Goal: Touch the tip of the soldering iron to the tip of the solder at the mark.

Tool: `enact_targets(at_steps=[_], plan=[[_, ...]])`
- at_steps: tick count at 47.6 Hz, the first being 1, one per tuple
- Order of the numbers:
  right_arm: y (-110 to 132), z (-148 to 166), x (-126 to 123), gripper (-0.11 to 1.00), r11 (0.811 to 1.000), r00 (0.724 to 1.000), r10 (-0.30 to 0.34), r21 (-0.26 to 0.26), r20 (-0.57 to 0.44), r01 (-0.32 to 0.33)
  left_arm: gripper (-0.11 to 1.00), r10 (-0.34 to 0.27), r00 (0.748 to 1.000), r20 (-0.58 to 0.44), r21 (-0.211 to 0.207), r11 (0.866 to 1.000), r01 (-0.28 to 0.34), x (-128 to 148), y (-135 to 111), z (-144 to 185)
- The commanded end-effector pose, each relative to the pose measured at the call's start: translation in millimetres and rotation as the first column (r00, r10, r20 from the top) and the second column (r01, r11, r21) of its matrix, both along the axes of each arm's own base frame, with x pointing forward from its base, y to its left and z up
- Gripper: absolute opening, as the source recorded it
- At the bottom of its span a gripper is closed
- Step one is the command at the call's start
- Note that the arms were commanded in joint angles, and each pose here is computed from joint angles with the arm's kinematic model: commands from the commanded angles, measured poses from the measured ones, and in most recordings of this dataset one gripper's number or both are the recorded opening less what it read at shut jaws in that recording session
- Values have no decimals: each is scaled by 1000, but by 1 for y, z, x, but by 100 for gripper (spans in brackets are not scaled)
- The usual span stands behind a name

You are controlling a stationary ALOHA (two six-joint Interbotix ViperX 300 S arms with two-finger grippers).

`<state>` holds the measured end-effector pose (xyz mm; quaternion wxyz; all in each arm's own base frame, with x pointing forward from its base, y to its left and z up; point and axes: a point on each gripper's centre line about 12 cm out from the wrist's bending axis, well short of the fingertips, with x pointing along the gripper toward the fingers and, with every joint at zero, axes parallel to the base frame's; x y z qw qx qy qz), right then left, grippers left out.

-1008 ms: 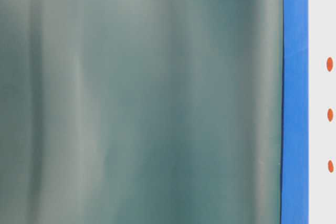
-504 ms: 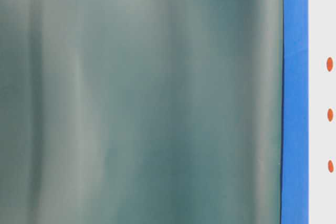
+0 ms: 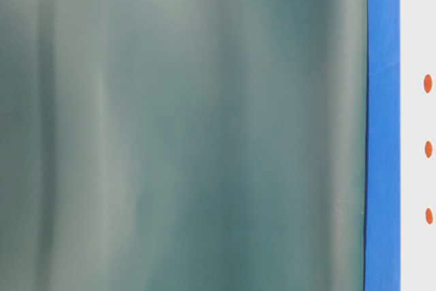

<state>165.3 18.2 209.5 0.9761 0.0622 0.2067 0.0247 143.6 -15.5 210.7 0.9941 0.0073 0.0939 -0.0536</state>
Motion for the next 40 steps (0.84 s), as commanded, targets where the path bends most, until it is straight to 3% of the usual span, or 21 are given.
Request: enact_targets(at_steps=[1, 40], plan=[[0, 5, 3, 76, 1000, 1000, 0, 5, 14, 0, 70, 1, 1000, 12, 0, 1000, -1, 1, 0, 5], [-5, 5, 3, 76, 999, 999, -32, 4, 13, 32, 70, 1, 1000, 11, 0, 1000, -1, 1, 0, 5]])
